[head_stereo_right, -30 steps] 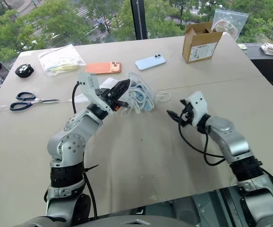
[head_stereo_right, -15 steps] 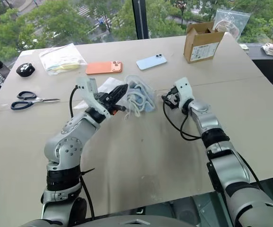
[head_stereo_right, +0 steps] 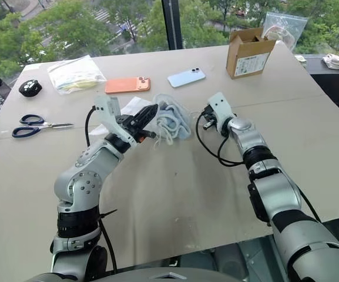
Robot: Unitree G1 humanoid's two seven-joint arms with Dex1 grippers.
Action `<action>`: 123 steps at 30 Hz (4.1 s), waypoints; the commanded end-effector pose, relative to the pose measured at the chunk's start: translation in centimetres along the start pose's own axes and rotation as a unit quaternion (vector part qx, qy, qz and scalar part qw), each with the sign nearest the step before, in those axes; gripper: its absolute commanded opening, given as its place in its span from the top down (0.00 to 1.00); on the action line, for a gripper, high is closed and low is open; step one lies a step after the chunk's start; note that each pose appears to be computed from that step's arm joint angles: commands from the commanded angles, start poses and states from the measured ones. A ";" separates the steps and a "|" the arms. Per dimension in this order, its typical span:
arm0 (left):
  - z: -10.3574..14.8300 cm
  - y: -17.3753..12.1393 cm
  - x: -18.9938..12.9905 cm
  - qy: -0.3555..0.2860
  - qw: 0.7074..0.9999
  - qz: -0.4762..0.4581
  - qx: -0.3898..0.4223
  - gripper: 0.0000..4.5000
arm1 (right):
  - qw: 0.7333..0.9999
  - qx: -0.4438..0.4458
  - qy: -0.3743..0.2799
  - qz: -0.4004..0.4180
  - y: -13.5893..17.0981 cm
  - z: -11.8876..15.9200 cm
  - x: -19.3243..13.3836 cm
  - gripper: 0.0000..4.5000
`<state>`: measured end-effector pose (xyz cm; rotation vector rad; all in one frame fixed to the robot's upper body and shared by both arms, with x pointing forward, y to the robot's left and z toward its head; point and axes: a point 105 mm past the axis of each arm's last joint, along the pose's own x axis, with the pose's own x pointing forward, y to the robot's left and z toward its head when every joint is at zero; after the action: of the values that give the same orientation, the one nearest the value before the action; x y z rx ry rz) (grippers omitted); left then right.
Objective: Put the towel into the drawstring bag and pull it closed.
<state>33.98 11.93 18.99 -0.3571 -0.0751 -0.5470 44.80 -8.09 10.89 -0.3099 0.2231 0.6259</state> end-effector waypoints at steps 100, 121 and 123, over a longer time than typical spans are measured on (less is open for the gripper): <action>8.1 -3.2 -2.5 -0.057 0.985 -0.135 0.094 0.49 | 0.864 0.160 -0.470 -0.077 -4.4 22.4 -13.9 1.00; 3.4 1.9 1.6 -0.046 0.981 -0.031 0.186 0.49 | 0.867 0.149 -0.475 -0.018 -1.7 23.1 -13.7 1.00; 3.0 2.1 1.7 -0.043 0.979 -0.028 0.197 0.49 | 0.867 0.149 -0.475 -0.019 -1.7 23.1 -13.8 1.00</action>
<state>36.75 13.94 20.10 -0.0258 -0.2101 -0.5533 38.92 -8.84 35.17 0.3221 -0.5619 0.6017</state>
